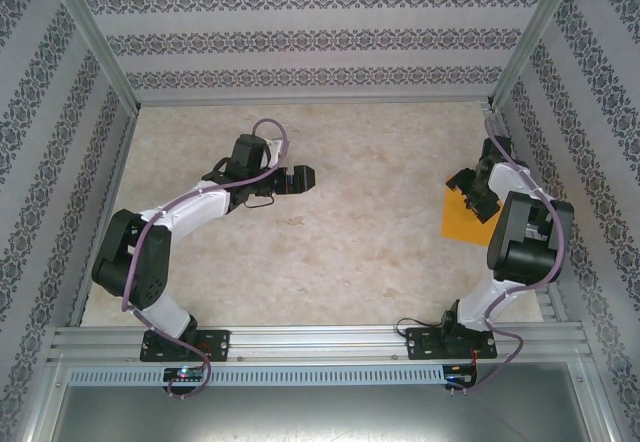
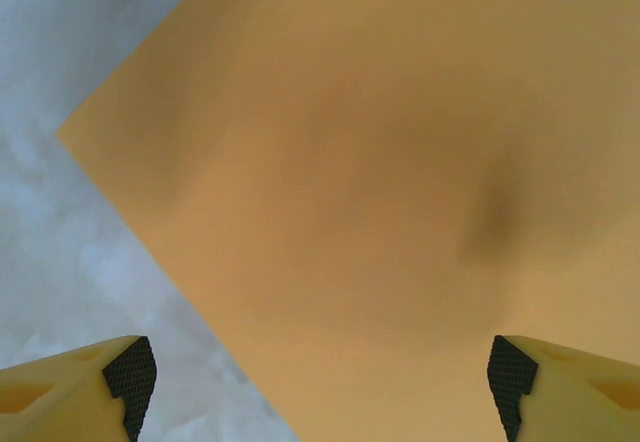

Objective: Fold a paper plane with a square sheet of paper (pick it up from the middle)

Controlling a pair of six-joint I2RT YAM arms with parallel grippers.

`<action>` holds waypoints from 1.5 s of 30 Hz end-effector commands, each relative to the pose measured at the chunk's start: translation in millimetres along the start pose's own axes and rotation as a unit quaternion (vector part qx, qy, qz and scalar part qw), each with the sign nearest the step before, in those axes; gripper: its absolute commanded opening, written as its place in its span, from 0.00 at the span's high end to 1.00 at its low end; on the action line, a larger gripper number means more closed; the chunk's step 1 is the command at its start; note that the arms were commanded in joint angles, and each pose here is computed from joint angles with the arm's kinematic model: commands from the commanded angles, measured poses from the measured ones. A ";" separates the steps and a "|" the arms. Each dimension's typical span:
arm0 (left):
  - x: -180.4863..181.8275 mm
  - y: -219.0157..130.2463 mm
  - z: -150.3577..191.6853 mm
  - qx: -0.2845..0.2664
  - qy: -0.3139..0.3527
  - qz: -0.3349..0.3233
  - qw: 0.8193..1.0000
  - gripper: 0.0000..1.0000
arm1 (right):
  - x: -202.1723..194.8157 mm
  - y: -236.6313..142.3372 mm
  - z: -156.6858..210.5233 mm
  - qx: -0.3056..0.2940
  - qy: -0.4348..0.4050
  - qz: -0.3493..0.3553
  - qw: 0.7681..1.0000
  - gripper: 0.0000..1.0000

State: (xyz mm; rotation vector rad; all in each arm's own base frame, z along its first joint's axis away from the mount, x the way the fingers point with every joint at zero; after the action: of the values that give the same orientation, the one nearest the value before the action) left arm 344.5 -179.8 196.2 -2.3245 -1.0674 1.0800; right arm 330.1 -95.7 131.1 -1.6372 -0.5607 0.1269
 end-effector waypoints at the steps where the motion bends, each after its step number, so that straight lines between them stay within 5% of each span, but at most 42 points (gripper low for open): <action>1: -4.4 4.0 -0.5 0.018 0.015 -0.001 1.000 0.00 | -7.4 0.5 -1.2 -0.014 0.068 0.047 0.996 0.13; 25: 1.7 7.4 8.1 0.058 0.031 -0.023 0.998 0.00 | 30.5 40.4 22.7 0.055 0.090 0.096 0.990 0.18; 45: 5.8 -15.9 28.2 0.069 0.048 -0.064 0.994 0.00 | 80.0 34.0 121.8 0.093 -0.053 0.100 0.989 0.19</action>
State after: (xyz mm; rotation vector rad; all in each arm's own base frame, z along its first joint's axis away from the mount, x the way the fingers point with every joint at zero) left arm 329.0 -166.6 182.1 -2.1603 -1.0714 0.9957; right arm 363.4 35.5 103.7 -1.5236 -0.4704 0.3766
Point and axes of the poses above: each hand's point on the last joint's axis, 136 mm out from that joint toward the fingers, its own y axis out along the fingers, its own x axis along the line the jaws close on, z = x × y, the point moved 9 cm from there along -y, back along the fingers, and after that the axes turned 9 degrees about y, right-handed, at the moved point
